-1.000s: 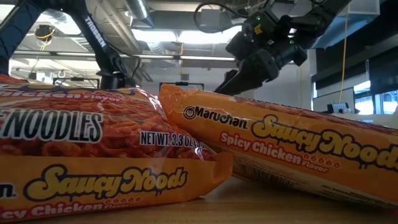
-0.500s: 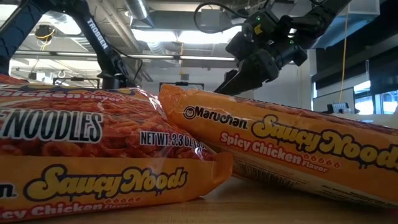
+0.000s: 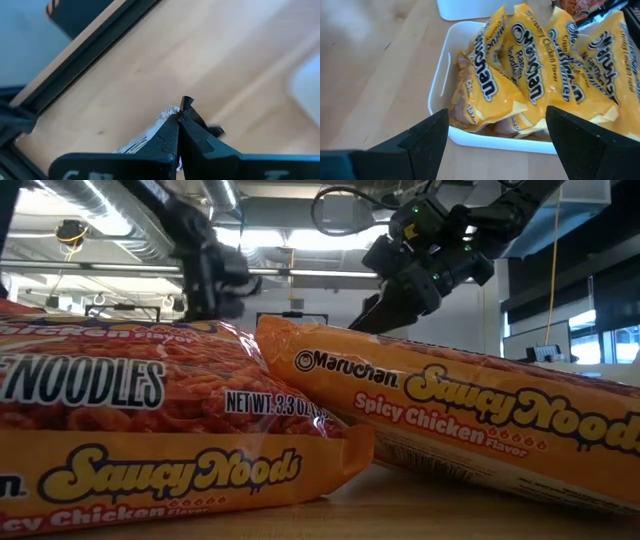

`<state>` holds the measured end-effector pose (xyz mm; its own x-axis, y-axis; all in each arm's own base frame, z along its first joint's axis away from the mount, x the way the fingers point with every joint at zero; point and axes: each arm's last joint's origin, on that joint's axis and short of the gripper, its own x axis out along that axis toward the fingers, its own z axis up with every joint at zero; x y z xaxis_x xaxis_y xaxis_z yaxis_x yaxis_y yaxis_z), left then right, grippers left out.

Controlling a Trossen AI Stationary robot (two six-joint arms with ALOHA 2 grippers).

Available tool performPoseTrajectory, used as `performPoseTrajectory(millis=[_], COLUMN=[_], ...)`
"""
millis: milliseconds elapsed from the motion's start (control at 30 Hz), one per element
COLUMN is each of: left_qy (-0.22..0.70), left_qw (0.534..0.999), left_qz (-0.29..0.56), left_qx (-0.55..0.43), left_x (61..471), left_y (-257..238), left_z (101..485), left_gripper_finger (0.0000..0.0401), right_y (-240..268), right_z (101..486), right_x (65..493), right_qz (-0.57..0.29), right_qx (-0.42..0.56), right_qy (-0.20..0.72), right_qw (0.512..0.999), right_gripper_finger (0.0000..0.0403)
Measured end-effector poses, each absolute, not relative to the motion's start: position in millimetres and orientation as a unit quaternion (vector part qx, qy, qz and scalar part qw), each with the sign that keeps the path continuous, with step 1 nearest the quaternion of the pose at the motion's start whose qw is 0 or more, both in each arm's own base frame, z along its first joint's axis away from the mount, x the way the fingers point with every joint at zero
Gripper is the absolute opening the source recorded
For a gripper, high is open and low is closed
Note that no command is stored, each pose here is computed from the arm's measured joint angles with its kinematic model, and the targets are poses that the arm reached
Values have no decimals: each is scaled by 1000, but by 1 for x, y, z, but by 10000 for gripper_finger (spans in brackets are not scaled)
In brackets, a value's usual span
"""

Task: Sort Maruchan noodles
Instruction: Put the top black noodle pack into the left white bin

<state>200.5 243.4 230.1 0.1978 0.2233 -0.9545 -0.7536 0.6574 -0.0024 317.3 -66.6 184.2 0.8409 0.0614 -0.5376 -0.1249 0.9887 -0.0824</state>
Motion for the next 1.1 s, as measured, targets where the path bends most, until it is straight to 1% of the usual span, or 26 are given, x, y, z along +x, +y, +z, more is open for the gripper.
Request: performPoseTrajectory(millis=[133, 300, 600, 900, 1100], left_qy=[517, 492, 426, 387, 382], left_qw=[764, 789, 842, 882, 893], left_qz=[327, 337, 312, 250, 223], left_qx=[-207, -150, -113, -92, -81], left_x=[212, 217, 213, 220, 230], left_y=[216, 185, 137, 85, 49], left_z=[256, 284, 325, 343, 343], left_gripper_finger=[0, 0, 0, 0, 0], right_y=[-67, -67, -67, -64, -40], right_z=[184, 184, 184, 188, 192], right_x=[317, 317, 317, 320, 327], right_qz=[47, 48, 36, 17, 5], right_qx=[-56, -53, -14, 62, 58], right_qy=[278, 278, 280, 262, 241], right_qw=[958, 958, 959, 963, 969], right_gripper_finger=[310, 310, 310, 310, 310])
